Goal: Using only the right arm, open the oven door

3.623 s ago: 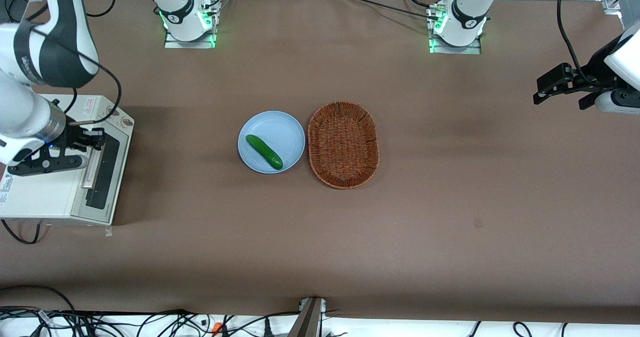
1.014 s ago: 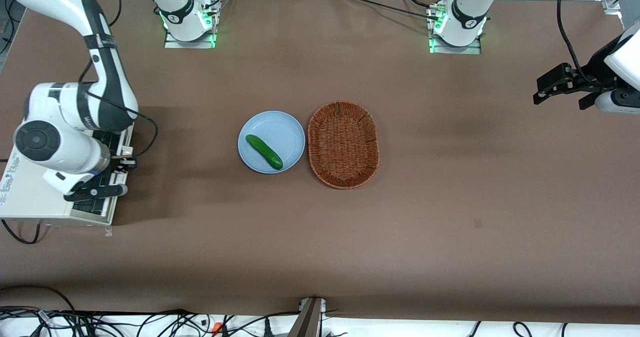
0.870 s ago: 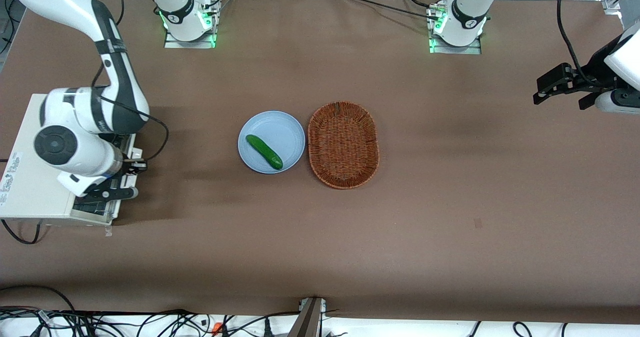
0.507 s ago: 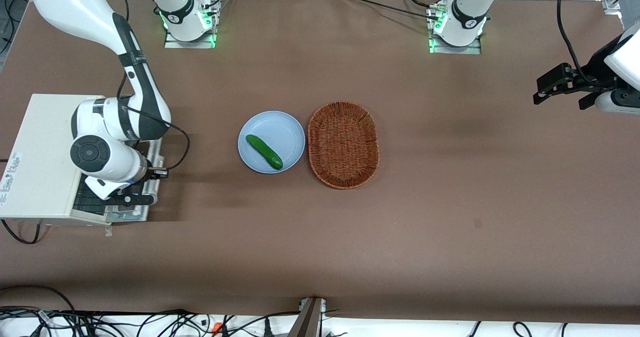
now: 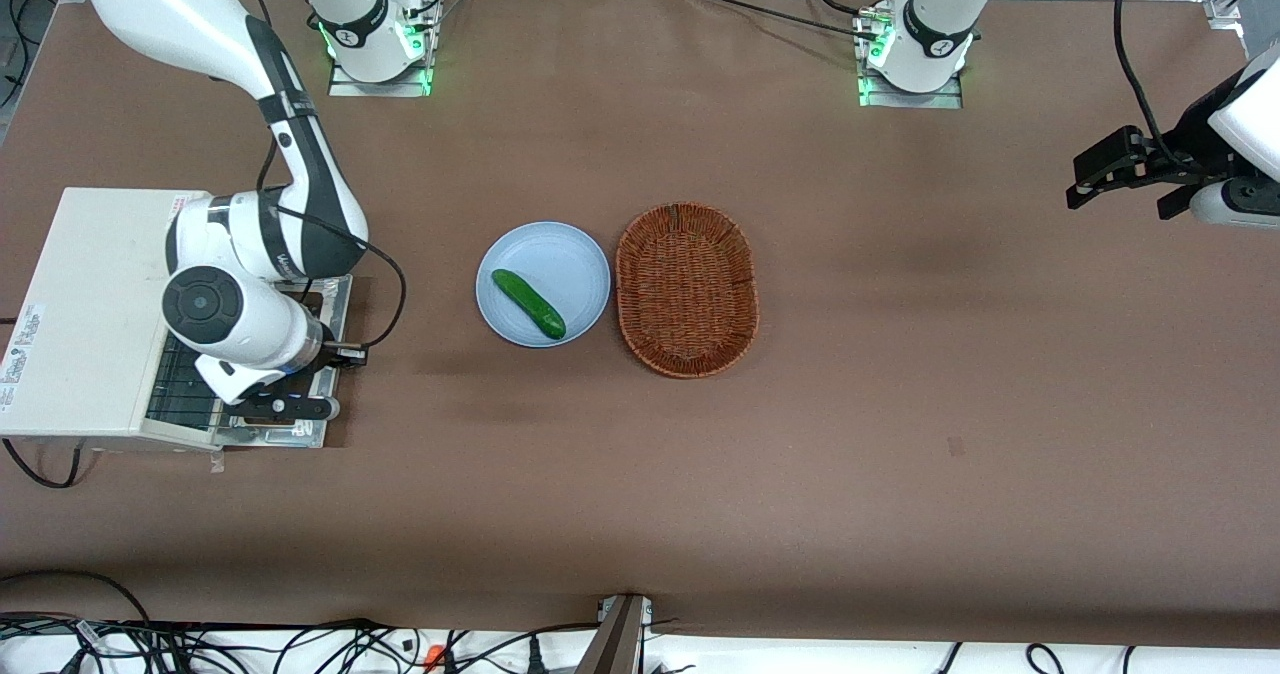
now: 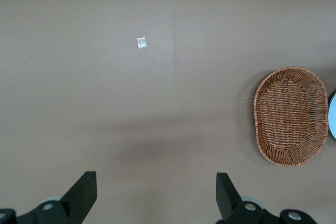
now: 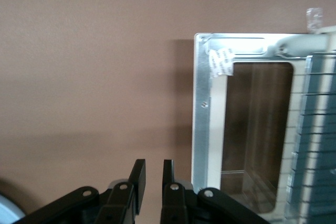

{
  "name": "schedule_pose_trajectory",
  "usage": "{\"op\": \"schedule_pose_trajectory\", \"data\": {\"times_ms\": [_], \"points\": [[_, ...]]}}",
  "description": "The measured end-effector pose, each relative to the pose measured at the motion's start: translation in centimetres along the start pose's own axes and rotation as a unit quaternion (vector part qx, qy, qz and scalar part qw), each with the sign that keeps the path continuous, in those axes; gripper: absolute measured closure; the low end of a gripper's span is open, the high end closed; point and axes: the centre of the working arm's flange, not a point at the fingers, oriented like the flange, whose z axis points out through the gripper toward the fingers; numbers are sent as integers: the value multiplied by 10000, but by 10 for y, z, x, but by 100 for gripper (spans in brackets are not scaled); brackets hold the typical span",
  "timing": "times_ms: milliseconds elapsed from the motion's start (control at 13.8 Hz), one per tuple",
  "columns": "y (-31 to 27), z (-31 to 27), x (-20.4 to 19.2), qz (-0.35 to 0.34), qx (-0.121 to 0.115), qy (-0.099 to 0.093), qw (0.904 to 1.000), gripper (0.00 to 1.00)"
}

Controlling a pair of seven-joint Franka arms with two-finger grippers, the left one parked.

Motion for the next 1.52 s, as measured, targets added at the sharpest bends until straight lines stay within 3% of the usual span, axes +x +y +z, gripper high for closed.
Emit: {"op": "schedule_pose_trajectory", "data": {"times_ms": [217,580,725,1159,1522], "points": [[12,-65,-14,59,100,90,9999,54],[27,-184,-67,-16,458,386,9982,2],[37,-219,-87,-98,517,520,9973,0],[71,-286,-140,-229,861,598,9942,0],[74,-298,-154,-370,880,641,9934,0]]}}
